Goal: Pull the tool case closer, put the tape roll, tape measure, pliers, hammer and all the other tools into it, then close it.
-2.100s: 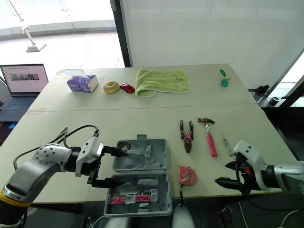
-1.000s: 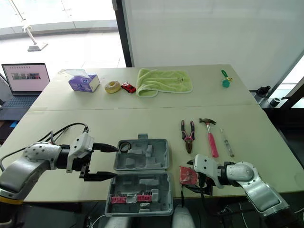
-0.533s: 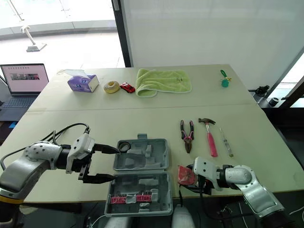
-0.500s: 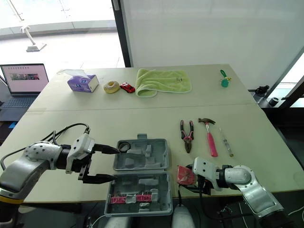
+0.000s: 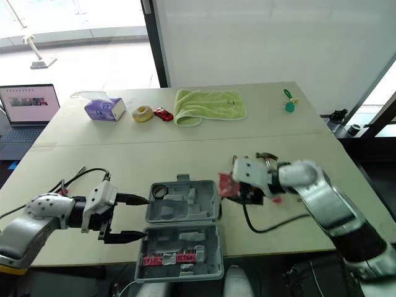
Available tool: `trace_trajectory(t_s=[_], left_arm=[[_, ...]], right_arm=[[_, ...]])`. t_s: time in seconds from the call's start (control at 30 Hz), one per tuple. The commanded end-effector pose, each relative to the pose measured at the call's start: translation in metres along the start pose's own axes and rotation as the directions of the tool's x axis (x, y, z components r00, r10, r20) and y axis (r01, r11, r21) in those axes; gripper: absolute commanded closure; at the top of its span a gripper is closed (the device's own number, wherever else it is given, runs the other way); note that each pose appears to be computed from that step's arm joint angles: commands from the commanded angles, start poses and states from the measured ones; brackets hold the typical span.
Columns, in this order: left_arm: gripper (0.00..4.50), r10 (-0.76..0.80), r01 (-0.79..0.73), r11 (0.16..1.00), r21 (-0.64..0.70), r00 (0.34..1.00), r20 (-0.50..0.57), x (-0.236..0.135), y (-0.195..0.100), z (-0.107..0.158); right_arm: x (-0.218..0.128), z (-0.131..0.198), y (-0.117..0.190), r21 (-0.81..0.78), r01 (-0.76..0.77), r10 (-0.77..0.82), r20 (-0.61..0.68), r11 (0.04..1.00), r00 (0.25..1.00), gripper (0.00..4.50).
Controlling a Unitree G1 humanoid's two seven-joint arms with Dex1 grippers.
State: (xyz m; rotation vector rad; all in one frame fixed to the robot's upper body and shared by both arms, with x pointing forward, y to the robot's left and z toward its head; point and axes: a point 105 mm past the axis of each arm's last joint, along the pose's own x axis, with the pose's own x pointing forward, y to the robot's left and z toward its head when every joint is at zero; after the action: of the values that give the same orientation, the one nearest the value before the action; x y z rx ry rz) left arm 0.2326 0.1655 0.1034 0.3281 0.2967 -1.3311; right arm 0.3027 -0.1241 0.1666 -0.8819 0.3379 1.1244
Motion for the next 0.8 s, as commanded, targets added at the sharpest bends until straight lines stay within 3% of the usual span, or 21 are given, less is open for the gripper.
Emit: trace_trajectory(t_s=[0.03,0.2,0.43,0.8], left_arm=[[0.0,0.06,-0.061,0.998,0.032,0.998,0.015,-0.007,0.003,0.003],[0.0,0.107,-0.108,0.994,0.025,0.994,0.012,-0.01,0.001,-0.003],[0.0,0.154,-0.154,0.988,0.003,0.988,-0.004,-0.015,-0.002,-0.013],[0.0,0.147,-0.147,0.989,0.014,0.989,-0.019,-0.014,-0.001,-0.012]], right_arm=[[0.006,0.003,0.0,0.075,-0.1,0.109,-0.128,0.992,0.986,1.52],[0.028,0.019,-0.005,0.168,-0.174,0.202,-0.169,0.97,0.965,1.52],[0.063,0.012,-0.001,0.081,-0.178,0.195,-0.321,0.981,0.927,1.52],[0.09,0.003,-0.002,0.06,-0.165,0.176,-0.375,0.984,0.91,1.52]])
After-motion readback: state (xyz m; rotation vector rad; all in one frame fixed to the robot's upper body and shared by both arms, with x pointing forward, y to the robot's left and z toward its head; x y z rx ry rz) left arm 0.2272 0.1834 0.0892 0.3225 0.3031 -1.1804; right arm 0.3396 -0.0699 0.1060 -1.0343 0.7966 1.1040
